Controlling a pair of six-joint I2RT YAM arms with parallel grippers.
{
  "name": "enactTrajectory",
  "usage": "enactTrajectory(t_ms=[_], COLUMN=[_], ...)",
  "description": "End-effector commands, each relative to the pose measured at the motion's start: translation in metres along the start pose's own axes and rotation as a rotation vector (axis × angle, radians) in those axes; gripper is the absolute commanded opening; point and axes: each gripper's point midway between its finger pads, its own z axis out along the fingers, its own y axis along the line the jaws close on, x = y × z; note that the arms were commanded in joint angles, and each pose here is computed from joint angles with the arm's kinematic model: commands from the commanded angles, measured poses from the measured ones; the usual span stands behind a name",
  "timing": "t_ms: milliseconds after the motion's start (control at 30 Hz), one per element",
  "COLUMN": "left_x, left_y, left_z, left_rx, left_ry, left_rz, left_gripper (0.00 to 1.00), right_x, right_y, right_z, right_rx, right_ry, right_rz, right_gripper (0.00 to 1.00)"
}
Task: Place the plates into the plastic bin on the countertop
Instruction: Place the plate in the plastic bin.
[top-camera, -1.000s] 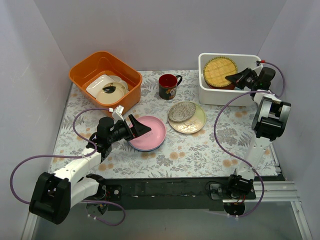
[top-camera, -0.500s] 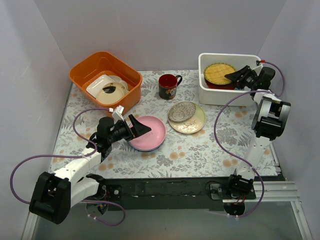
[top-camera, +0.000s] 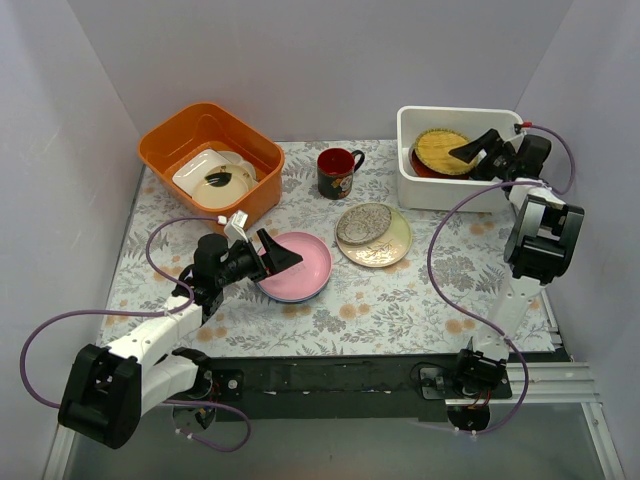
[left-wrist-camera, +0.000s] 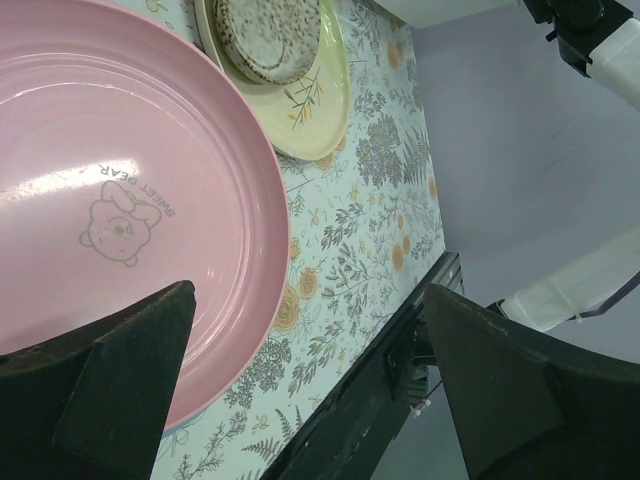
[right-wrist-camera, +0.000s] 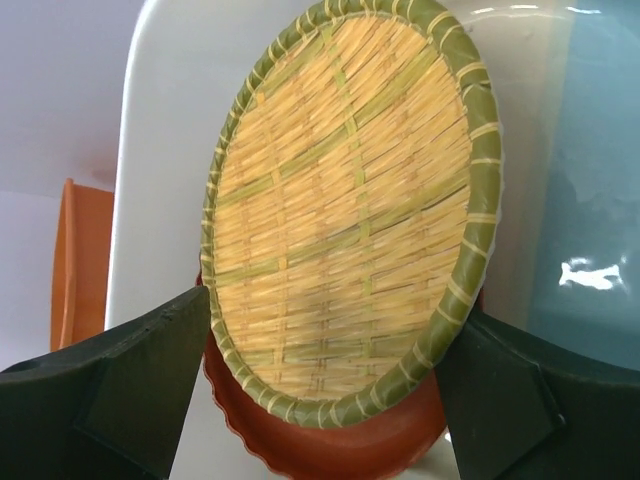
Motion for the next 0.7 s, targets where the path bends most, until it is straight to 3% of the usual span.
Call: enactTrajectory(t_ms=[0,233,667], left_x=[-0.008,-0.007,-0.007], left_y=[-0.014,-0.013,-0.014], left_z=[-0.003,-0.003,-0.005], left_rx=[0.035,0.033,0.038], left_ry=[-0.024,-0.022,-0.027], left_rz=[0.039,0.038,0.038], left_gripper=[0.98,0.98,0.98], right_x=[-0.029,-0.054,-0.067], right_y=[0.028,0.052,0.083], right_z=[-0.023,-0.052,-0.077], right_rx=[0.045,0.118,0.129], right_ry=[-0.097,-0.218,-0.285], right_rz=[-0.107,-0.203,-0.244], right_gripper=[0.95,0.96,0.97])
